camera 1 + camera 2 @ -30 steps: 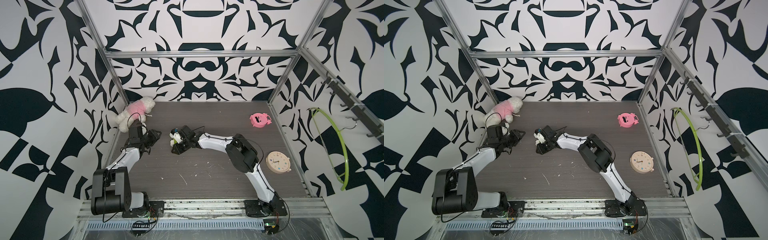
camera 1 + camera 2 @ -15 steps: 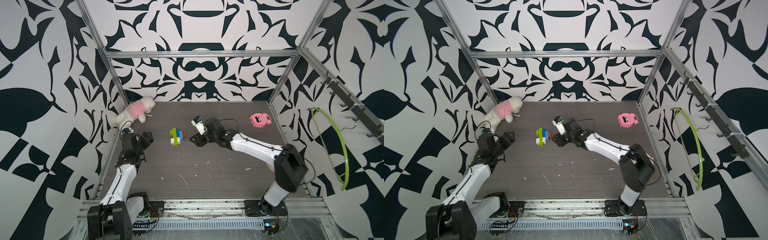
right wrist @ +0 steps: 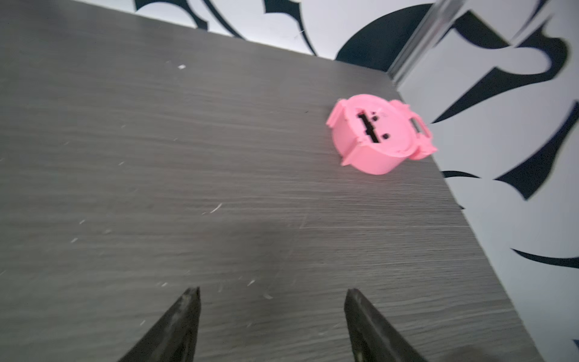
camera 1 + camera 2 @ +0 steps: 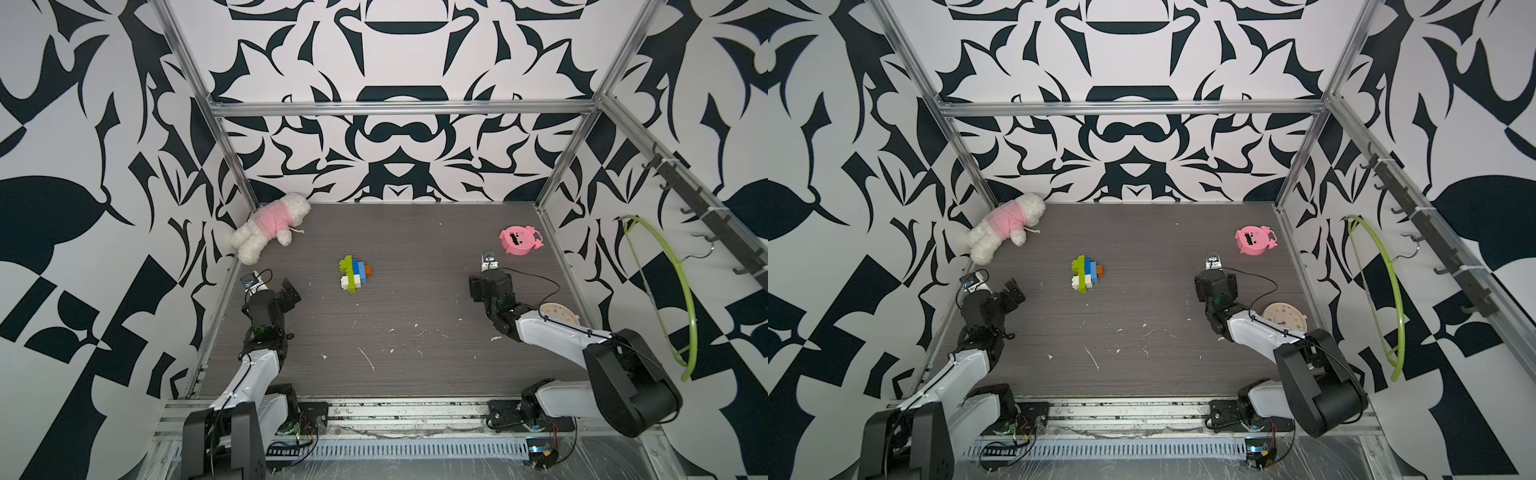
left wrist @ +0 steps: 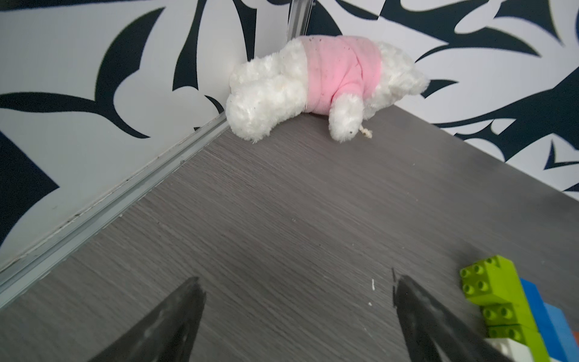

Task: Assemble a heart with lego
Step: Reset both arms

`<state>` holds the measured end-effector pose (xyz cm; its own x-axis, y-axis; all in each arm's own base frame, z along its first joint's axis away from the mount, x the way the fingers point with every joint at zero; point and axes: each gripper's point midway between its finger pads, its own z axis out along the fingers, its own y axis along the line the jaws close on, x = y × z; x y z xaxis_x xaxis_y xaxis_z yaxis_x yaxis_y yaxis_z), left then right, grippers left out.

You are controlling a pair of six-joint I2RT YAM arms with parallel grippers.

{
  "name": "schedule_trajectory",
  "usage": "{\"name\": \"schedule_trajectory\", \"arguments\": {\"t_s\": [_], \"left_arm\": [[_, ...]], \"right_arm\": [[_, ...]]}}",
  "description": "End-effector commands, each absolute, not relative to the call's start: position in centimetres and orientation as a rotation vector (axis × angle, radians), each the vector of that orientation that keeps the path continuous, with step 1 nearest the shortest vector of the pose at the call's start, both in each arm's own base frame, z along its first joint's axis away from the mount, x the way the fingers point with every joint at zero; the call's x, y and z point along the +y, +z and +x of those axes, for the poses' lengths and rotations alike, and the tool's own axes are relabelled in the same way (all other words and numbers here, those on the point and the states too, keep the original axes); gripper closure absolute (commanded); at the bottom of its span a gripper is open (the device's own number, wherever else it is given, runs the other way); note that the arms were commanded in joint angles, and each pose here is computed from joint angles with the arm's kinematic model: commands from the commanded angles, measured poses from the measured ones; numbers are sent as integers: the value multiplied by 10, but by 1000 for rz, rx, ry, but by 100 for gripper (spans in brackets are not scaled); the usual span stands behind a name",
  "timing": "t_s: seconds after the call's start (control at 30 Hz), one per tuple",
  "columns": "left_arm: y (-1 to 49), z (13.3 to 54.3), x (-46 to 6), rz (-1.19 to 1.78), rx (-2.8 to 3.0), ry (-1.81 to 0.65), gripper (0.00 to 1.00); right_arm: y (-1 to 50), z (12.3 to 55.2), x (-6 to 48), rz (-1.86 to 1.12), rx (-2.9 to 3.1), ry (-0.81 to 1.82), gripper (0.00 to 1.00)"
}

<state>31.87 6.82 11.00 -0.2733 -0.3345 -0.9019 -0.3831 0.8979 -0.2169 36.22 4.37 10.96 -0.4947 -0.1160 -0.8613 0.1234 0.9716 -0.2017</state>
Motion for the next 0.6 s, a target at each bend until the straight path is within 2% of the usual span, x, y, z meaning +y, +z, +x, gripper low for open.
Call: {"name": "schedule_trajectory", "arguments": {"t_s": [0.0,0.17,0.33,0.43,0.57], "left_arm": [[132,341,66,-407,1755,67,2],[116,368,51,-291,1829,6,1],[96,384,36,-186,1837,-52,1],[91,388,40,-222,1893,-42,0],[88,389,39,-222,1922,-47,1]], "right_arm": [[153,377,37,34,1924,-337,26],[122,366,2,41,1925,-439,26],[114,368,12,23,1845,-241,26],[89,376,15,-2,1856,-231,26],[83,385,8,29,1928,-185,25]]}}
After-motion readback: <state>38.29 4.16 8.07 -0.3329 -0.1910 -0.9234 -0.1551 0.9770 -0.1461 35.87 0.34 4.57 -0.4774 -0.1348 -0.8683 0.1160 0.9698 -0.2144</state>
